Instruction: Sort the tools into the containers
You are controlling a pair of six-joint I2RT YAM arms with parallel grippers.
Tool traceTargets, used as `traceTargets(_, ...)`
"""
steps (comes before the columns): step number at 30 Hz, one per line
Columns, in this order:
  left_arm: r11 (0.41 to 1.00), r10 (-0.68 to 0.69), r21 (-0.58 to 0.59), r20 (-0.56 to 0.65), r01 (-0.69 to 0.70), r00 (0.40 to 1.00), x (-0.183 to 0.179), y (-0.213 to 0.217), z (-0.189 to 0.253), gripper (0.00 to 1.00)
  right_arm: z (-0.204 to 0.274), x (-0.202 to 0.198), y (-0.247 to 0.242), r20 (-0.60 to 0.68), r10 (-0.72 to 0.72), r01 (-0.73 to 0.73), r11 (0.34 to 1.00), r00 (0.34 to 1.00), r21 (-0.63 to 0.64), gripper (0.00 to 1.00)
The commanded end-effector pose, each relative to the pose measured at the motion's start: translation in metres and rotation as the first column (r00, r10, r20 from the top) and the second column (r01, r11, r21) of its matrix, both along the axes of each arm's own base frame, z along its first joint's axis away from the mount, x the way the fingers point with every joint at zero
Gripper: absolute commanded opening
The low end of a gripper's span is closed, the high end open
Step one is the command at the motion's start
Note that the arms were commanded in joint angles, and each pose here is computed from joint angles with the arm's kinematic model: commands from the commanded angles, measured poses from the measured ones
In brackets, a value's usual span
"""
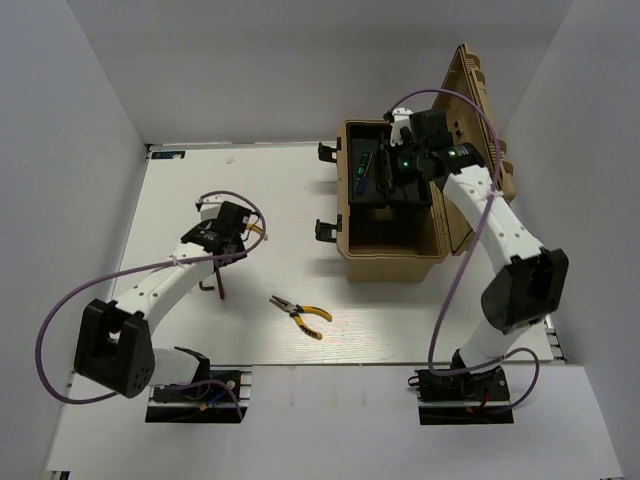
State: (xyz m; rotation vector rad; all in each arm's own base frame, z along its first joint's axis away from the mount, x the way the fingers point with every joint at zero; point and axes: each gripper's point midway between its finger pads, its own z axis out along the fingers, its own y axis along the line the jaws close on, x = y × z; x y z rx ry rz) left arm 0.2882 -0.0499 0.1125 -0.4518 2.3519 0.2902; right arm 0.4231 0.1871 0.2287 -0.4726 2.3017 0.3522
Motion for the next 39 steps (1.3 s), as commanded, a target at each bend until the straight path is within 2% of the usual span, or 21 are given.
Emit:
traceTargets(1, 1.000, -0.006, 0.001, 0.007, 0.006, 1.000, 0.027, 0.010, -0.002, 0.66, 0.053, -0.052, 0.057, 0.087, 0.308, -0.321, 0.912, 0.947, 0.258, 0.00)
traceTargets(2, 0.999, 0.036, -0.006, -0.004, -0.036, 0.999, 0.032, 0.022, -0.006, 0.66, 0.061, -0.059, 0.059, 0.110, 0.317, -0.335, 0.906, 0.942, 0.258, 0.00)
traceTargets(3, 0.999, 0.037, -0.003, -0.022, -0.037, 0.999, 0.037, 0.028, -0.010, 0.59, 0.056, -0.061, 0.059, 0.099, 0.317, -0.332, 0.908, 0.943, 0.255, 0.00)
traceTargets(5, 0.999, 0.038, -0.028, -0.066, -0.040, 0.997, 0.046, 0.040, -0.024, 0.55, 0.056, -0.066, 0.062, 0.111, 0.343, -0.360, 0.904, 0.933, 0.230, 0.00)
traceTargets(9, 0.994, -0.033, -0.102, -0.078, 0.025, 0.996, 0.065, 0.033, -0.036, 0.58, 0.050, -0.074, 0.063, 0.100, 0.351, -0.364, 0.903, 0.931, 0.229, 0.00)
traceTargets(12, 0.996, -0.029, -0.088, -0.153, 0.016, 0.988, 0.062, 0.037, -0.054, 0.62, 0.048, -0.081, 0.066, 0.095, 0.360, -0.372, 0.897, 0.928, 0.239, 0.00)
traceTargets(16, 0.993, -0.040, -0.115, -0.162, 0.021, 0.986, 0.063, 0.035, -0.066, 0.62, 0.049, -0.085, 0.068, 0.101, 0.365, -0.379, 0.892, 0.925, 0.246, 0.00)
traceTargets(20, 0.995, -0.031, -0.097, -0.228, 0.009, 0.973, 0.058, 0.037, -0.084, 0.62, 0.051, -0.087, 0.069, 0.107, 0.370, -0.385, 0.889, 0.923, 0.248, 0.00)
traceTargets(23, 0.996, -0.016, -0.089, -0.234, -0.006, 0.972, 0.055, 0.040, -0.086, 0.55, 0.053, -0.091, 0.068, 0.101, 0.355, -0.369, 0.891, 0.930, 0.266, 0.00)
traceTargets(25, 0.996, -0.015, -0.088, -0.244, -0.006, 0.970, 0.052, 0.040, -0.092, 0.44, 0.054, -0.093, 0.068, 0.105, 0.356, -0.371, 0.888, 0.928, 0.270, 0.00)
traceTargets(28, 0.995, -0.012, -0.094, -0.267, -0.014, 0.964, 0.050, 0.042, -0.100, 0.35, 0.056, -0.096, 0.068, 0.099, 0.357, -0.371, 0.884, 0.929, 0.286, 0.00)
traceTargets(30, 0.994, -0.020, -0.105, -0.279, -0.010, 0.960, 0.046, 0.040, -0.103, 0.33, 0.056, -0.097, 0.069, 0.098, 0.358, -0.371, 0.882, 0.928, 0.291, 0.00)
traceTargets(32, 0.993, -0.018, -0.115, -0.289, -0.016, 0.957, 0.042, 0.038, -0.107, 0.23, 0.058, -0.097, 0.069, 0.099, 0.358, -0.371, 0.879, 0.928, 0.299, 0.00)
traceTargets(38, 0.992, -0.020, -0.122, -0.244, -0.010, 0.970, 0.046, 0.038, -0.092, 0.00, 0.059, -0.102, 0.066, 0.108, 0.358, -0.374, 0.878, 0.927, 0.299, 0.00)
traceTargets(39, 0.992, -0.020, -0.123, -0.238, -0.010, 0.971, 0.045, 0.038, -0.087, 0.00, 0.058, -0.104, 0.066, 0.105, 0.361, -0.376, 0.877, 0.927, 0.300, 0.00)
